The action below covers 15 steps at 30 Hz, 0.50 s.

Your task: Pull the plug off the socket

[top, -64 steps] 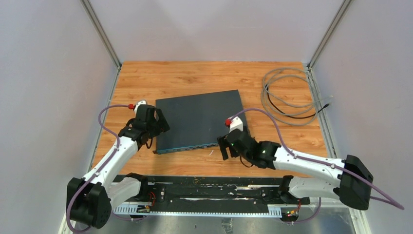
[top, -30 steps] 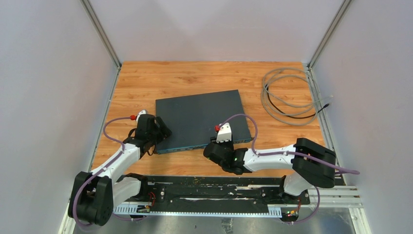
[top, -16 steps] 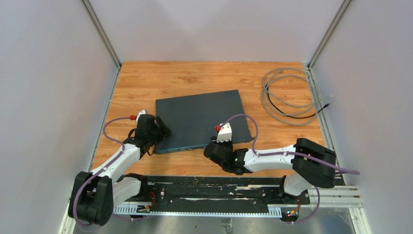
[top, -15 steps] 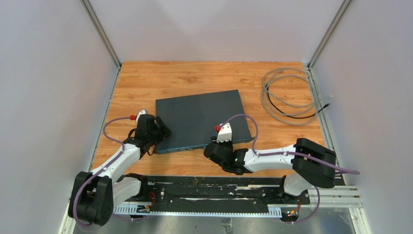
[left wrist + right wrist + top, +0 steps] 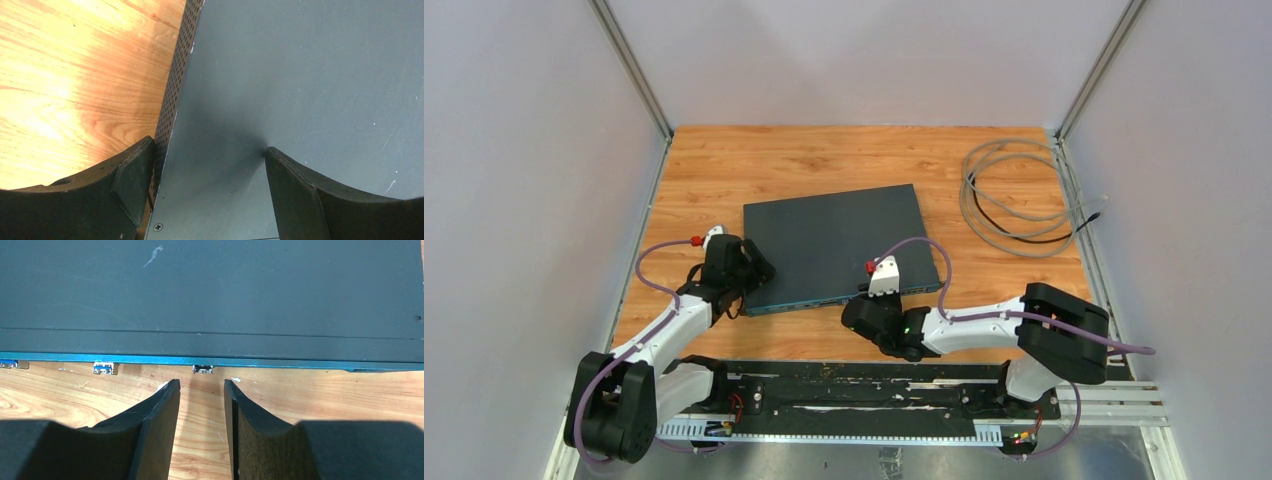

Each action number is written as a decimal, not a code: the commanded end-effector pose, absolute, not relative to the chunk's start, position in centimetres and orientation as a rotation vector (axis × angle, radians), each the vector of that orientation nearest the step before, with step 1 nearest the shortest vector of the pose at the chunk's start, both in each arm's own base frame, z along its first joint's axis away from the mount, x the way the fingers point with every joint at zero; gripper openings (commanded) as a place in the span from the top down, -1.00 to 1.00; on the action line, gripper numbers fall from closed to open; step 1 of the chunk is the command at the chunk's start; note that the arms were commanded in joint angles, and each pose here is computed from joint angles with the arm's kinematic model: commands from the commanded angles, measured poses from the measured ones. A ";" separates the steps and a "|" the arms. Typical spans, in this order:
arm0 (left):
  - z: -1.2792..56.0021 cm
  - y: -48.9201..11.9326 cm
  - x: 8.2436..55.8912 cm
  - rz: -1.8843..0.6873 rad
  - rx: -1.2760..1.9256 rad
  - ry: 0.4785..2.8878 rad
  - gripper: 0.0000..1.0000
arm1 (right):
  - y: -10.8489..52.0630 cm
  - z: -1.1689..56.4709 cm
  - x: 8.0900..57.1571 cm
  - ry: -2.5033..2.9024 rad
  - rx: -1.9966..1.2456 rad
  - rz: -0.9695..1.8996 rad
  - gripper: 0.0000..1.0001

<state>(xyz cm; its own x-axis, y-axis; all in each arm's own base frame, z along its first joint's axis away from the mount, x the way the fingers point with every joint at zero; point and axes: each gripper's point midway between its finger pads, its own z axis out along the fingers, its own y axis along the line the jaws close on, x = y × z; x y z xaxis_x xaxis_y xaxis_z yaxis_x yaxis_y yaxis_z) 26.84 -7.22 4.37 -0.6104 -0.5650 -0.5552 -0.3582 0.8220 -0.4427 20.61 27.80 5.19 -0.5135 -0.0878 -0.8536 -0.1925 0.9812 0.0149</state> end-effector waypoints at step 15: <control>3.9 -9.1 26.4 -0.491 -0.623 2.315 -0.43 | 27.5 5.0 21.6 2.022 -0.147 0.075 0.27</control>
